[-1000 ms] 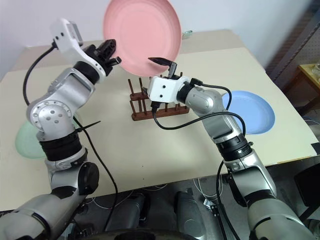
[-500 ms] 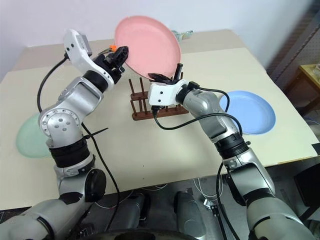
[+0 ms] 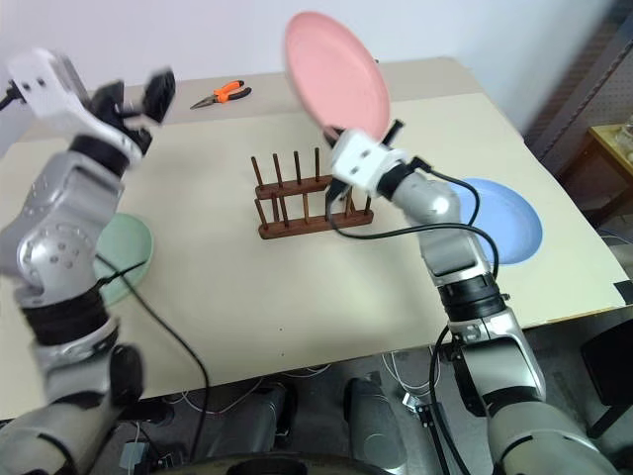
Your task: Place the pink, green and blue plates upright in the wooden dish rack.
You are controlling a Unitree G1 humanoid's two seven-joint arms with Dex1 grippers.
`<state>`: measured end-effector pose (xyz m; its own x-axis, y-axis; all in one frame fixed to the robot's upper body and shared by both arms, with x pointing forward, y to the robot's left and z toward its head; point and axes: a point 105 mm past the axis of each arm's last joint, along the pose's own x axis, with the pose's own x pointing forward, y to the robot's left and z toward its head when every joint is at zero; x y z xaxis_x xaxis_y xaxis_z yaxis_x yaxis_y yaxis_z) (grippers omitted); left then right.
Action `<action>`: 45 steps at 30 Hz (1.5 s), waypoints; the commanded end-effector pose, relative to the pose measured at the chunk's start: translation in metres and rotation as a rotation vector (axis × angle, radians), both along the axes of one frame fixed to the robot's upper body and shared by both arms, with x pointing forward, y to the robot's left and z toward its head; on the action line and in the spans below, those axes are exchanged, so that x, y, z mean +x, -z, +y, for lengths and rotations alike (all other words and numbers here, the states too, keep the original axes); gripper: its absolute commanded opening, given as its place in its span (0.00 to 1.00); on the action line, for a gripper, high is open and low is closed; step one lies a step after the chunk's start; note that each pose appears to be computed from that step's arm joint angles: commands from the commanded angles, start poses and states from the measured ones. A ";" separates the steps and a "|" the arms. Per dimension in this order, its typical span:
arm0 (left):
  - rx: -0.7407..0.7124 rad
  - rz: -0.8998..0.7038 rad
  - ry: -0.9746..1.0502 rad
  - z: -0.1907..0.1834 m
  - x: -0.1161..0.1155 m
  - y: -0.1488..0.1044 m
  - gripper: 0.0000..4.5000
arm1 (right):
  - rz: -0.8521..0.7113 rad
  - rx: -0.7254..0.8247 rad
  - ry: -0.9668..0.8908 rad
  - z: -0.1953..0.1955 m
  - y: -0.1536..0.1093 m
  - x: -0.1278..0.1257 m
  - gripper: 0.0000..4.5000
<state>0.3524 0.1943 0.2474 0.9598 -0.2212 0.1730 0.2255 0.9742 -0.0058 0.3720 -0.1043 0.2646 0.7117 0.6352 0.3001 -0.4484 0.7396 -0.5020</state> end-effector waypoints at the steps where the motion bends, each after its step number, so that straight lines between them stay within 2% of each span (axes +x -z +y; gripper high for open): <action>1: 0.085 -0.019 0.269 -0.047 -0.020 0.014 0.99 | 0.137 0.313 -0.226 -0.006 -0.028 -0.029 0.00; 4: 0.086 0.001 0.418 -0.069 -0.034 0.027 0.99 | 0.247 0.407 -0.290 -0.009 -0.022 -0.037 0.00; 10: 0.127 0.051 0.591 -0.094 -0.055 0.045 0.99 | 0.330 0.473 -0.300 -0.015 -0.018 -0.039 0.00; 19: 0.149 0.081 0.618 -0.099 -0.059 0.054 0.99 | 0.471 0.524 -0.312 -0.016 0.002 -0.033 0.00; 24: 0.154 0.089 0.616 -0.100 -0.060 0.058 0.99 | 0.512 0.516 -0.227 -0.021 0.015 -0.017 0.00; 27: 0.161 0.095 0.622 -0.103 -0.062 0.061 1.00 | 0.519 0.506 -0.193 -0.024 0.020 -0.010 0.25; 30: 0.165 0.098 0.621 -0.103 -0.062 0.062 1.00 | 0.487 0.487 -0.161 -0.026 0.018 -0.006 0.56; 32: 0.166 0.102 0.616 -0.101 -0.062 0.064 1.00 | 0.443 0.473 -0.119 -0.030 0.014 -0.004 0.81; 33: 0.166 0.104 0.612 -0.101 -0.062 0.064 1.00 | 0.420 0.460 -0.104 -0.032 0.012 -0.004 0.90; 38: 0.170 0.114 0.592 -0.095 -0.060 0.068 1.00 | 0.307 0.399 -0.059 -0.043 -0.004 -0.006 0.90; 42: 0.173 0.123 0.495 -0.073 -0.051 0.071 1.00 | 0.111 0.222 0.007 -0.060 -0.037 -0.015 0.90; 43: 0.174 0.124 0.460 -0.067 -0.047 0.072 1.00 | 0.086 0.172 0.005 -0.060 -0.040 -0.018 0.95; 45: 0.172 0.138 0.385 -0.052 -0.040 0.074 1.00 | 0.063 0.082 -0.035 -0.053 -0.042 -0.025 0.95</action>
